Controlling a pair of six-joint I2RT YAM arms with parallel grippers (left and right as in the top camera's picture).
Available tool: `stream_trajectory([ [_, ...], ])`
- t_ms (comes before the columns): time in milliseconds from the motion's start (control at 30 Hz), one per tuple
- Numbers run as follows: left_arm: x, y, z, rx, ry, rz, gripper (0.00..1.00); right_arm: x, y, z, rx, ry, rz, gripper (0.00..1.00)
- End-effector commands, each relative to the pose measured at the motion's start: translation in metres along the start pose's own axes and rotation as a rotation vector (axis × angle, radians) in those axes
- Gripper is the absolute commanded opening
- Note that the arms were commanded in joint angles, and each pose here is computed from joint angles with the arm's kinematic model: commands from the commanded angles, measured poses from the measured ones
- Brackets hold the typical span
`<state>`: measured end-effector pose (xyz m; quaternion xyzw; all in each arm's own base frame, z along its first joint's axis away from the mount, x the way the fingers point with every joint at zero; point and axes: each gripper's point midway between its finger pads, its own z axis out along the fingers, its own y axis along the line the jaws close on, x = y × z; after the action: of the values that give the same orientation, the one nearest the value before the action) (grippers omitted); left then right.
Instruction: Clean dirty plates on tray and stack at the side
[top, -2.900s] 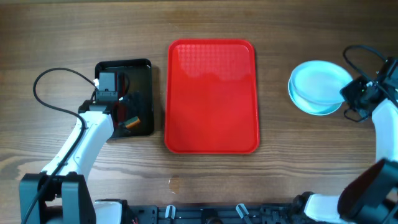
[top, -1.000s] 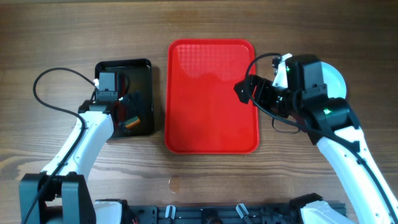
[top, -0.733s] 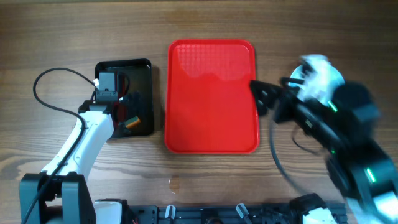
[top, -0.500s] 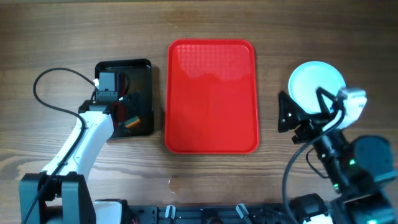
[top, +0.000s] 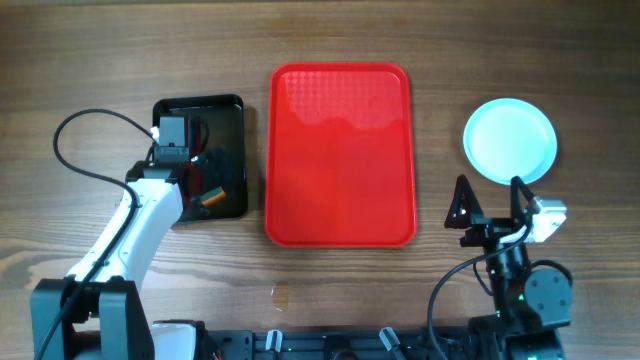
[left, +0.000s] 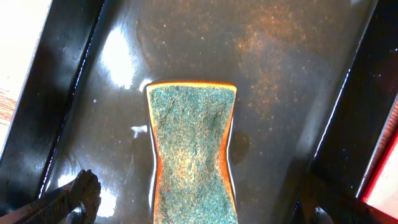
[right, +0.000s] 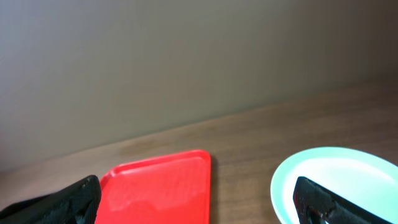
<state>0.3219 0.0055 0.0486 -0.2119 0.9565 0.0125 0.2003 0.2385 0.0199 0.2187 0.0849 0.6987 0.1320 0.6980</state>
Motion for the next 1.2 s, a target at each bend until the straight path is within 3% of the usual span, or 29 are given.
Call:
stream_trajectory([
  [0,0.001,0.000,0.000,0.006,0.003,0.001,1.00,0.005,-0.007,0.001,0.006,-0.069,-0.011,1.00],
  [133,0.001,0.000,0.000,0.006,0.003,0.001,1.00,0.008,-0.008,0.005,-0.013,-0.129,0.004,1.00],
  [300,0.001,0.000,0.000,0.006,0.003,0.001,1.00,0.038,-0.017,0.007,0.023,-0.010,0.013,1.00],
  [867,0.001,0.000,0.000,0.007,0.002,0.001,1.00,0.041,-0.018,0.008,0.029,0.004,0.009,1.00],
  [1033,-0.013,-0.004,-0.027,0.050,-0.083,-0.008,1.00,0.041,-0.018,0.008,0.029,0.004,0.010,1.00],
  [1167,-0.028,-0.004,-0.074,0.116,-0.232,-0.028,1.00,0.041,-0.018,0.008,0.029,0.004,0.009,1.00],
])
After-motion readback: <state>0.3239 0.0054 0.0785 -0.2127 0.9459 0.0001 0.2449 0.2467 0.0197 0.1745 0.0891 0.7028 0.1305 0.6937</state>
